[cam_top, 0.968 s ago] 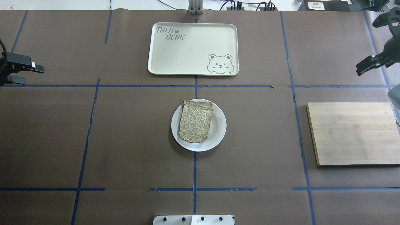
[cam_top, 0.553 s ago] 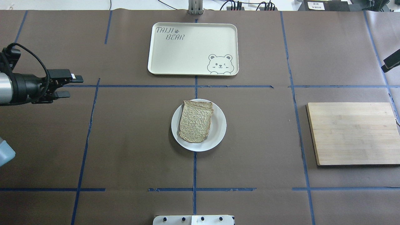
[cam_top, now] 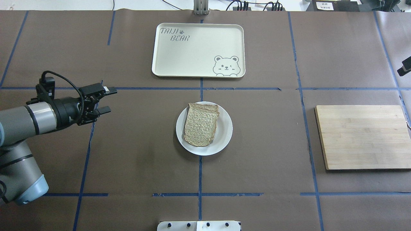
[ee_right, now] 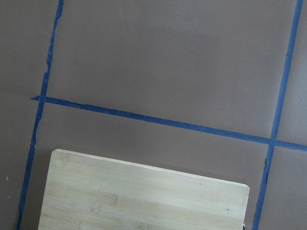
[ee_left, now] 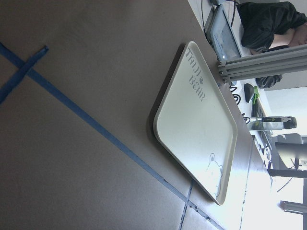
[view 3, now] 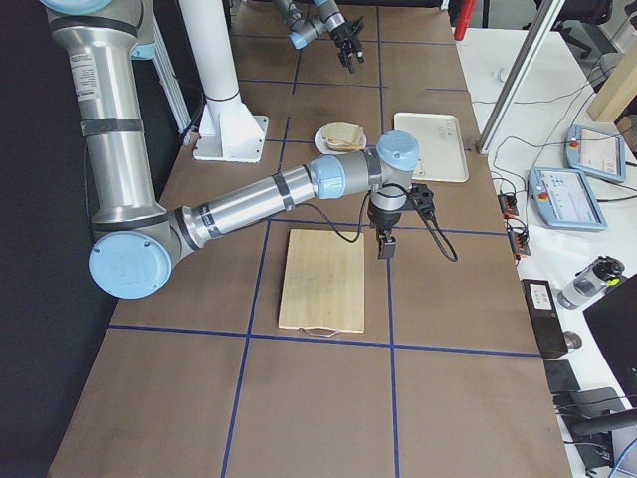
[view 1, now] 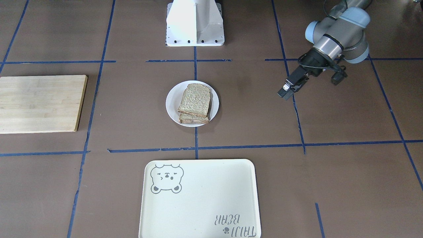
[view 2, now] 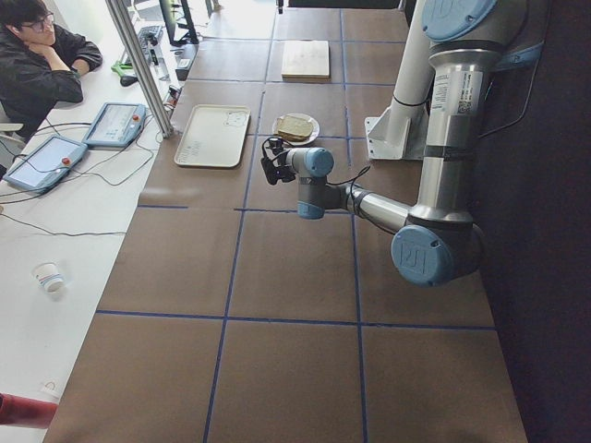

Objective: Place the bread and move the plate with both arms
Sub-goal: 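Reach the left gripper to the white plate's rim and grip it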

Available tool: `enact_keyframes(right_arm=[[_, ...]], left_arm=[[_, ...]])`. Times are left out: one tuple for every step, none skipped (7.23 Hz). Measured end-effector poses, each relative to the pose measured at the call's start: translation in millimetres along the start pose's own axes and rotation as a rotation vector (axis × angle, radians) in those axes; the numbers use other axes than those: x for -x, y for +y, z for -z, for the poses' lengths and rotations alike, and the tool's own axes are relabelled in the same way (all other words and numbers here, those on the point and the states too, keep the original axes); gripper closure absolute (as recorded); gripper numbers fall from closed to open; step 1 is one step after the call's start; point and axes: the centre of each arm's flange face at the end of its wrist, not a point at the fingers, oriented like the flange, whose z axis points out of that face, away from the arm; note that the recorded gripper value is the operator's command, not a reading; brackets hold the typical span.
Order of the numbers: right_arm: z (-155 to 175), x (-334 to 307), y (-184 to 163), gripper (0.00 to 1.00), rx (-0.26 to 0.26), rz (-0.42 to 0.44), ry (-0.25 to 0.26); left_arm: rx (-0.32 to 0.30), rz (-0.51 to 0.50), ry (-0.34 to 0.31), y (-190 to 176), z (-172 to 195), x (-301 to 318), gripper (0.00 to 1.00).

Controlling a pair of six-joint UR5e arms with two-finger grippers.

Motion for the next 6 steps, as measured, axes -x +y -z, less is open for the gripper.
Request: enact_keyframes(right_arm=[[0.8, 0.5, 0.3, 0.00, -0.003, 0.001, 0.000], [-0.6, -1.1, 1.0, 0.00, 0.000, -0.002, -0.001], [-2.4, -2.8, 1.4, 0.00, 0.003, -0.005, 0.000], [-3.7, -3.7, 1.5, 0.00, 0.006, -0.007, -0.001], [-4.7, -4.1, 1.6, 0.00, 0.008, -0.009, -0.002], [-5.0, -4.0, 1.6, 0.00, 0.009, -0.009, -0.004]], left_arm=[[0.019, 0.006, 0.003, 21.1, -15.5, 4.1, 0.19], [0.032, 0.008, -0.004, 32.8, -29.9, 8.2, 0.21], [0.057, 0.008, -0.017, 43.3, -44.5, 11.5, 0.24], [0.102, 0.005, -0.044, 55.4, -62.2, 15.1, 0.29], [0.141, -0.008, -0.068, 64.0, -78.2, 17.0, 0.34], [0.164, -0.024, -0.082, 69.7, -93.4, 16.8, 0.44]])
